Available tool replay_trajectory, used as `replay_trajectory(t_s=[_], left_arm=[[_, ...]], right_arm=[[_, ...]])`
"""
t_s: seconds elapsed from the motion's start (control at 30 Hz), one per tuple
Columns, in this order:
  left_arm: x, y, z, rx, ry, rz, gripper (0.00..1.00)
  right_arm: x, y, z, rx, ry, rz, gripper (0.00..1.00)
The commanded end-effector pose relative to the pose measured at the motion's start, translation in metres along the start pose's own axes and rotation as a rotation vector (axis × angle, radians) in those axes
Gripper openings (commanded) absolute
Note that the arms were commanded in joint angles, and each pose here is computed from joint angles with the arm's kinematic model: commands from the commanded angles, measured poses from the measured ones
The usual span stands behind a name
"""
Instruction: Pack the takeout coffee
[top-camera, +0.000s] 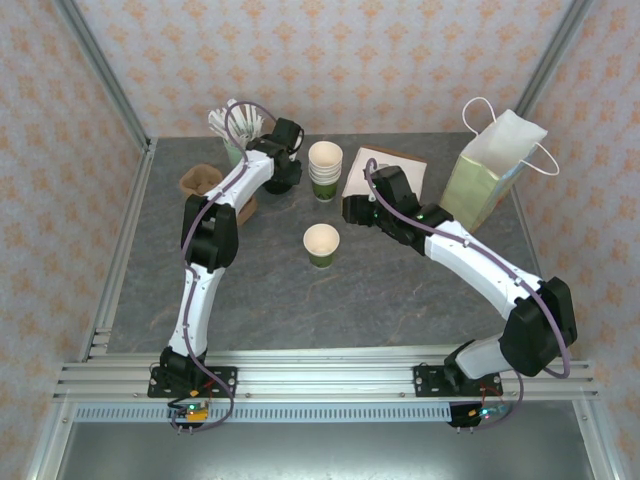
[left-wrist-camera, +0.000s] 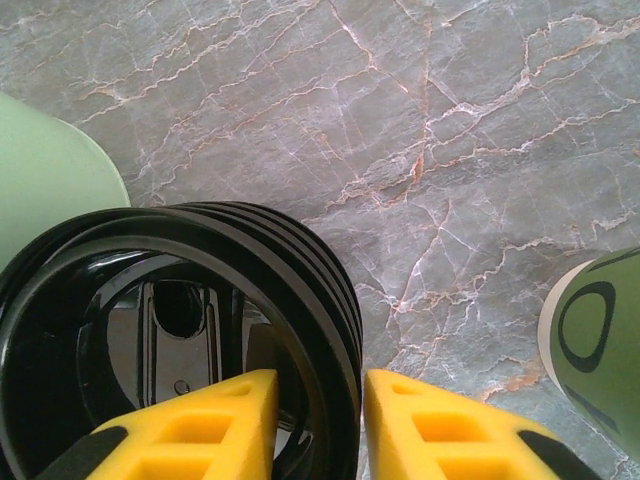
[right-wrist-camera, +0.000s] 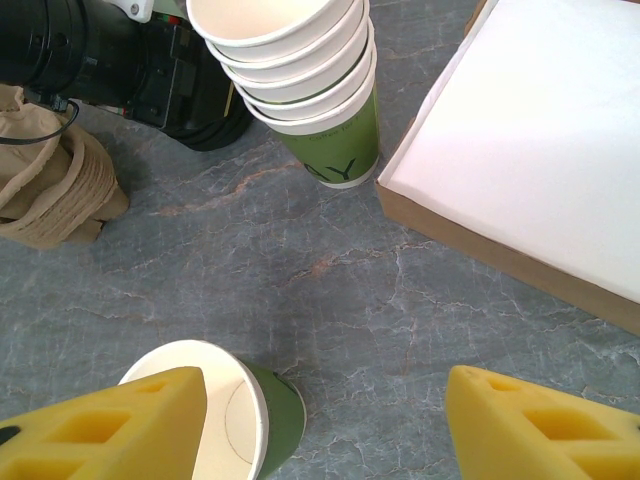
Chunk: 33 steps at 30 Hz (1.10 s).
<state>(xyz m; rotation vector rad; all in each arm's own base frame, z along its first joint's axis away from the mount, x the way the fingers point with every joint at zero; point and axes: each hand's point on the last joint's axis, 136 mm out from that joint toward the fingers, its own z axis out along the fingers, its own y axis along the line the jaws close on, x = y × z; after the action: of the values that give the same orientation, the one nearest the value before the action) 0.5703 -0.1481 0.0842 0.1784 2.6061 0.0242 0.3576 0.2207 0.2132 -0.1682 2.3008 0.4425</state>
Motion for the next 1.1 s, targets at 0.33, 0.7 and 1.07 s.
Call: replay_trajectory(t_s=[0.33,0.7,1.07], left_arm=[[-0.016,0.005,-0.027,0.017,-0.031,-0.001,0.19],[-0.021,0.004,-0.04,0.031,-0.051,-0.005,0.14],[-0.029,0.003,-0.064,0.051,-0.086,-0.021,0.13]], right_arm=[[0.003,-0.008,-0.003,0.03,0.001,0.018,0.65],[0.005,-0.01,-0.001,0.034,0.008,0.019,0.65],[0.004,-0.009,-0.003,0.034,0.006,0.018,0.65]])
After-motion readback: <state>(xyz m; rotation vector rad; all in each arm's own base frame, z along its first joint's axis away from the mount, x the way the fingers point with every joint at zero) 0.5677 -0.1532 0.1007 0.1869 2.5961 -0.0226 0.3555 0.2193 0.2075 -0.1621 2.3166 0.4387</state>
